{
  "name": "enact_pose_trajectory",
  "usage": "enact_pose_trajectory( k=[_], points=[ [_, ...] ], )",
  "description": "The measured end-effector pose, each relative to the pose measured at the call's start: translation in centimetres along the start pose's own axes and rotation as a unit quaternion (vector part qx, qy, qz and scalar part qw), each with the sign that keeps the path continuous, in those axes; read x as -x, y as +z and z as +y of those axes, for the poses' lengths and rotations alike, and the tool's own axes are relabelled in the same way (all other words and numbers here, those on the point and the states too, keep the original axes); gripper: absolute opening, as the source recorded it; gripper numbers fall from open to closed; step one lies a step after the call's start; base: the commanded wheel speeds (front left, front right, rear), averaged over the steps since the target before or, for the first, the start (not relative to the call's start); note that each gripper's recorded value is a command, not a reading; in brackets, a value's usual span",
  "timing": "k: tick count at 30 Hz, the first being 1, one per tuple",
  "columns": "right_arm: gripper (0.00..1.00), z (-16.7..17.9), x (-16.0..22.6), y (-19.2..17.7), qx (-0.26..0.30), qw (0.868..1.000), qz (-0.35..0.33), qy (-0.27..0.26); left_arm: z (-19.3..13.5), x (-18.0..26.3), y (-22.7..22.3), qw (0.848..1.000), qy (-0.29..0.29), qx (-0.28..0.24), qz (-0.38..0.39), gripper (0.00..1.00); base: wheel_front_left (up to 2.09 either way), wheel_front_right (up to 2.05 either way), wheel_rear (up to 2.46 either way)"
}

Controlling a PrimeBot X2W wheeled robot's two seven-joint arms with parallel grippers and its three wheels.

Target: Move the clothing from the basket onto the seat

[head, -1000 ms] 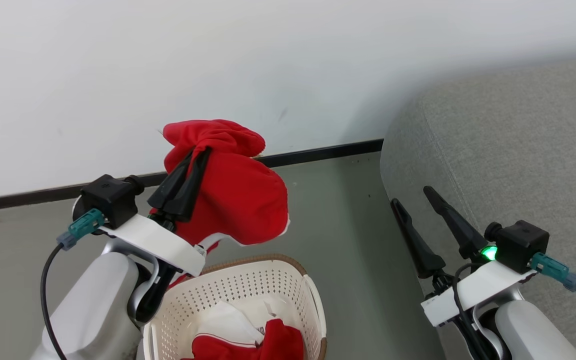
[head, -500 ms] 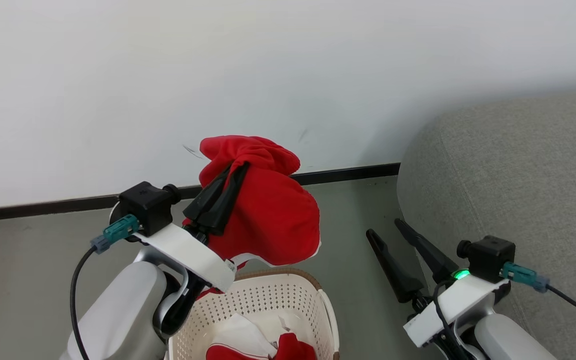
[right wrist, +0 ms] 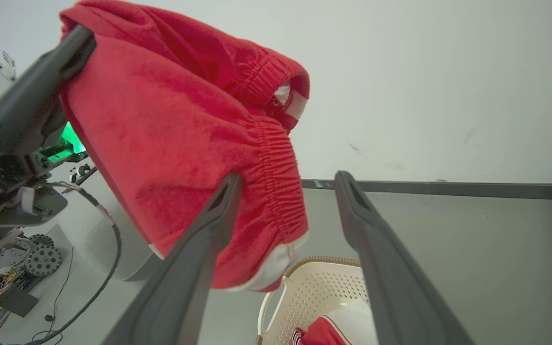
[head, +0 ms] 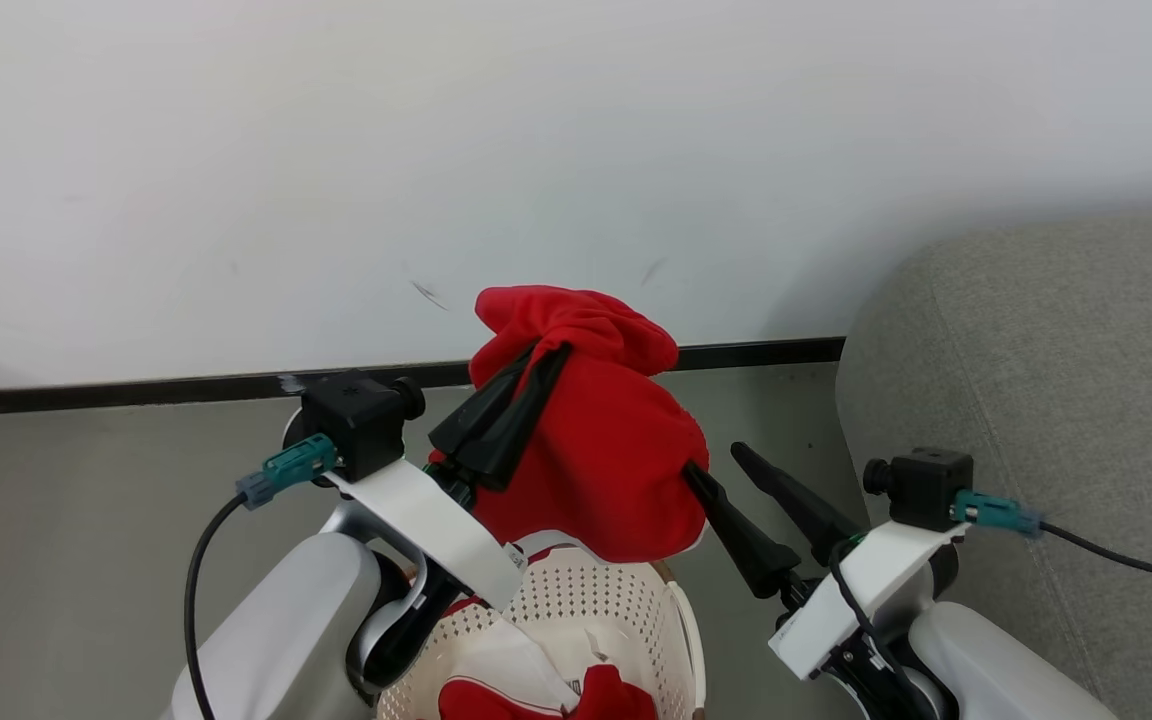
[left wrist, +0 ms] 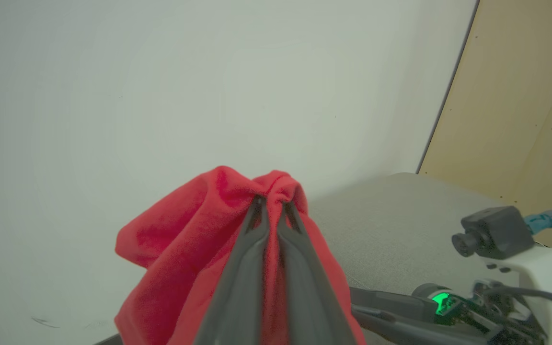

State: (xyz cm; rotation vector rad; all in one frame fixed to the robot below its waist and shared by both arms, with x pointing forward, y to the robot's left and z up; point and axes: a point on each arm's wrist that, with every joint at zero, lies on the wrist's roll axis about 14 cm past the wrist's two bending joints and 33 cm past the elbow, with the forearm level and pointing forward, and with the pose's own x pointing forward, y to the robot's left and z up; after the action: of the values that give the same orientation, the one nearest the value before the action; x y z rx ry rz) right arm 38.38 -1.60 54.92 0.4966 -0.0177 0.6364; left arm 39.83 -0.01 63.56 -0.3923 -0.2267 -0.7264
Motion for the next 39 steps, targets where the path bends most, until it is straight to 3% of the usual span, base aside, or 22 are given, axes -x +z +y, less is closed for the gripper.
enact_pose_trajectory(
  k=[10,22,34,35,36,37,39],
  points=[
    [1.0,4.4,-1.9,-3.0,-0.056,0.992,0.086,0.076,-1.1,0.4,-0.4,1.0,-0.012,0.01,0.011,0.0,0.0,0.0,0.0],
    [1.0,7.4,-3.5,-4.1,-0.014,0.981,0.126,0.146,-1.4,1.1,-0.3,1.0,-0.01,0.02,0.014,0.0,0.0,0.0,0.0],
    [1.0,7.8,-4.2,-5.9,0.06,0.968,0.161,0.182,-1.6,1.5,-0.7,0.999,-0.01,0.026,0.024,0.0,0.0,0.0,0.0],
    [0.46,7.8,-4.2,-6.0,0.061,0.968,0.16,0.183,-1.5,1.5,-0.7,0.999,-0.01,0.026,0.024,0.0,0.0,0.0,0.0],
    [0.3,7.9,-4.2,-6.1,0.061,0.968,0.16,0.184,-1.5,1.6,-0.7,0.999,-0.01,0.026,0.025,0.0,0.0,0.0,0.0],
    [0.0,7.9,-4.2,-6.1,0.062,0.967,0.16,0.186,-1.4,1.6,-0.8,0.999,-0.009,0.026,0.026,0.0,0.0,0.0,0.0],
    [0.0,8.1,-4.3,-6.2,0.068,0.966,0.159,0.191,-1.3,1.6,-0.8,0.999,-0.008,0.025,0.028,0.0,0.0,0.0,0.0]
  ],
)
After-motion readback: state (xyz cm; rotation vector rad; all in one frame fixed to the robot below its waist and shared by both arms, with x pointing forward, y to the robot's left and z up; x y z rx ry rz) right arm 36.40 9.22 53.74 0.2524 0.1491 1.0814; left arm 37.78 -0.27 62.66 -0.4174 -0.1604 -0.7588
